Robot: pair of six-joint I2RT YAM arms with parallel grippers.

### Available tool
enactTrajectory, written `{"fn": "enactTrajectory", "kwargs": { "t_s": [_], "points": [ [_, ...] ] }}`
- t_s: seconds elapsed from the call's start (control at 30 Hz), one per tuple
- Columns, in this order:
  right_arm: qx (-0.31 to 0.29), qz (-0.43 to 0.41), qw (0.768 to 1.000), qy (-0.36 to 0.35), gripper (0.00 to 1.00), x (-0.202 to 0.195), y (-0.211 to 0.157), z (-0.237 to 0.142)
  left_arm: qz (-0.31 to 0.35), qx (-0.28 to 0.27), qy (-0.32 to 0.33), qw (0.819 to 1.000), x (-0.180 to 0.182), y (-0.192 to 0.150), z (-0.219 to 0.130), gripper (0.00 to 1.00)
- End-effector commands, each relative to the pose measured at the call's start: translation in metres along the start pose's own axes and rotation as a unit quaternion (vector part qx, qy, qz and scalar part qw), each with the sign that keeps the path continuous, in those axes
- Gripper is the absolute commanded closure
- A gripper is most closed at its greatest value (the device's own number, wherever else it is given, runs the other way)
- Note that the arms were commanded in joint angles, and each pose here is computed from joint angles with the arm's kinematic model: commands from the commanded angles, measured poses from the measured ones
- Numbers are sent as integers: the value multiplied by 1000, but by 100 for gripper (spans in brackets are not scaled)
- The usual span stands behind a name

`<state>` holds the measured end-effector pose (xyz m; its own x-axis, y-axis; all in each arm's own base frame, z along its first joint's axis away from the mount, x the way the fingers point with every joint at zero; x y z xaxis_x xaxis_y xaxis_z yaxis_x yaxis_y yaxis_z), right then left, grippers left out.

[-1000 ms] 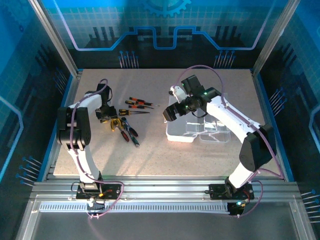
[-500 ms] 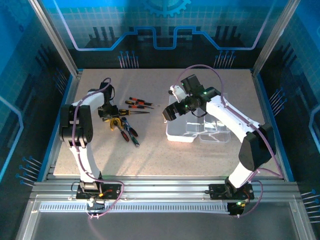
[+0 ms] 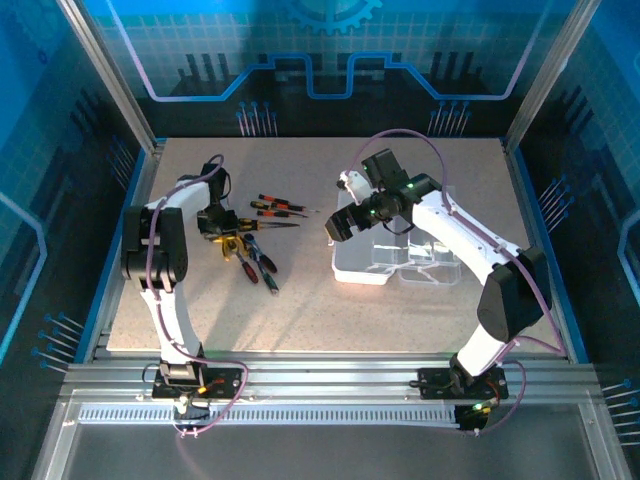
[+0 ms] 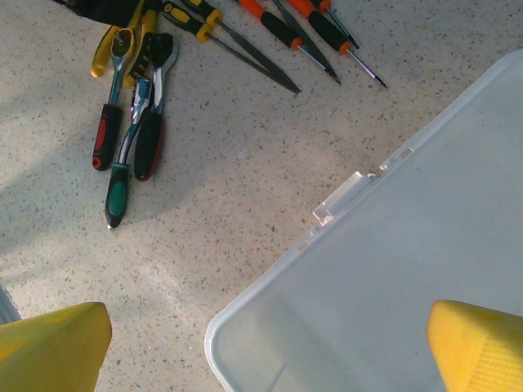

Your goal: Pack the tool kit

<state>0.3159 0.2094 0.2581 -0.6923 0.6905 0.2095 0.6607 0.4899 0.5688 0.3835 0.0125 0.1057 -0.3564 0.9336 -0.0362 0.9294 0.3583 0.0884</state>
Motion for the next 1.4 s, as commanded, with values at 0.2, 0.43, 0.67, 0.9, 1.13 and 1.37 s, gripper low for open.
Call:
{"fn": "enactTrajectory", "kwargs": {
  "t_s": [0.2,0.43,0.67,0.9,1.13,1.37],
  "points": [
    [-6,-16,1000,6,0,8,6,-8,-17,52,17,998,16,-4,39,94],
    [-7,-16,1000,3,0,9,6,-11,-17,32,-1,999,13,0,27,100],
    [-8,-16,1000,3,0,9,6,-13,-19,-19,-14,1000,13,2,-18,100],
    [-12,-18,1000,5,0,10,5,-14,-21,-73,-15,997,15,-2,-65,100],
    [-16,-18,1000,9,0,11,5,-15,-13,-97,-39,994,8,-9,-93,100],
    [-65,-9,992,103,0,25,22,-14,30,-131,-178,975,-40,-32,-138,100]
  ]
}}
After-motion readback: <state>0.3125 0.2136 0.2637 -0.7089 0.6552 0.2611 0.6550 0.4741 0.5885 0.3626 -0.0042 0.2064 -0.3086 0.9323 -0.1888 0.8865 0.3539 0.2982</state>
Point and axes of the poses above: each hand's point on the last joint's axis, 136 mm out from that joint toward the fingers, its own z axis out along the fingers, its own x axis along the line the jaws close on, y = z × x, the point moved 9 cm from there along -z, back along the fingers, and after that the axes turned 4 degrees about -z, right-handed, at the moved point
